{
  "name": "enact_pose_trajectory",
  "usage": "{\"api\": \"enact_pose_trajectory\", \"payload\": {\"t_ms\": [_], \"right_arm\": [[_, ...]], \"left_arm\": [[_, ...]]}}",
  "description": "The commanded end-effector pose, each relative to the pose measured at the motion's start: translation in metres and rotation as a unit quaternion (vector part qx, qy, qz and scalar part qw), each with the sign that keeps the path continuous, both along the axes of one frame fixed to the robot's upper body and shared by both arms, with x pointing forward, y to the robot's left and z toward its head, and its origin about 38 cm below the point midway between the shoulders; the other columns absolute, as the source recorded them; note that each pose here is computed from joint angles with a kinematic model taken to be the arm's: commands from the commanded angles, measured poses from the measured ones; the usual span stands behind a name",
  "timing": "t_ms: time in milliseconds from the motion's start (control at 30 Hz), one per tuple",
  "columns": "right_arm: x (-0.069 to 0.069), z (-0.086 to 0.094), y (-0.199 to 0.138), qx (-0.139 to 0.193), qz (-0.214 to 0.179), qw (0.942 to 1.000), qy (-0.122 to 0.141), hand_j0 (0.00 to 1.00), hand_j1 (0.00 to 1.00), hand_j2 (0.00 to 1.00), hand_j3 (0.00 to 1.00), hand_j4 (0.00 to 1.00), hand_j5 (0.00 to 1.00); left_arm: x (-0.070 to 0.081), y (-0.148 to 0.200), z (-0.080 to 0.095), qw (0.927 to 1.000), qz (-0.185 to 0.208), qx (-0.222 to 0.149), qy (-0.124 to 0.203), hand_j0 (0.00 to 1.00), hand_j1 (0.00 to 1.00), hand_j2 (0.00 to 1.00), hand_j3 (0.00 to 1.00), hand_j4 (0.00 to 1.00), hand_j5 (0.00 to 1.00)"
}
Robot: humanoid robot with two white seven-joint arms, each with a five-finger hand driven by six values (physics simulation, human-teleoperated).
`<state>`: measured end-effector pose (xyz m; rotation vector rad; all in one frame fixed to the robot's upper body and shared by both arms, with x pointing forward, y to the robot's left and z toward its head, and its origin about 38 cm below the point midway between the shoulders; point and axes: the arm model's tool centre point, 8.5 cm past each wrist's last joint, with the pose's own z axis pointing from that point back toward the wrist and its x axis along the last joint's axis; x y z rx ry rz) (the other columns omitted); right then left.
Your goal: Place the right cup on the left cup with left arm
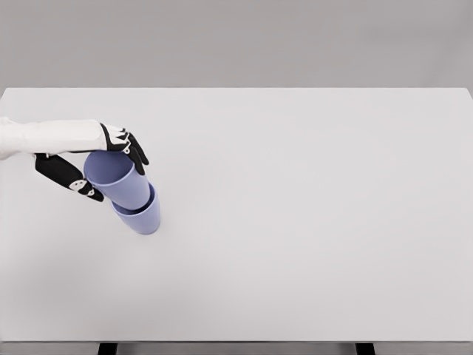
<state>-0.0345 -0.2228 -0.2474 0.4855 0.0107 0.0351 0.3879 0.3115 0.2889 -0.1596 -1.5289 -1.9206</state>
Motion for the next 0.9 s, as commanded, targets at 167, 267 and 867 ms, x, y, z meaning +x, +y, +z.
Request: {"api": "enact_pose_trajectory", "payload": {"t_ms": [167, 267, 867], "right_arm": [[0.0000, 0.0000, 0.0000, 0.000, 0.001, 1.0000, 0.000, 1.00, 1.00, 1.00, 1.00, 1.00, 1.00], [0.0000, 0.0000, 0.0000, 0.000, 0.001, 1.0000, 0.000, 1.00, 1.00, 1.00, 1.00, 1.00, 1.00], [-0.0005, 0.0001, 0.0001, 0.000, 0.001, 1.0000, 0.001, 1.00, 1.00, 1.00, 1.00, 1.00, 1.00]], "left_arm": [[0.0030, -0.0016, -0.0018, 1.0000, 0.002, -0.003, 0.002, 0.53, 0.53, 0.53, 0.53, 0.53, 0.53], [0.0031, -0.0022, -0.0020, 1.0000, 0.001, -0.003, 0.002, 0.53, 0.53, 0.53, 0.53, 0.53, 0.53], [0.0034, 0.0000, -0.0080, 1.0000, 0.005, 0.006, 0.002, 0.95, 0.95, 0.95, 0.95, 0.95, 0.95]]}}
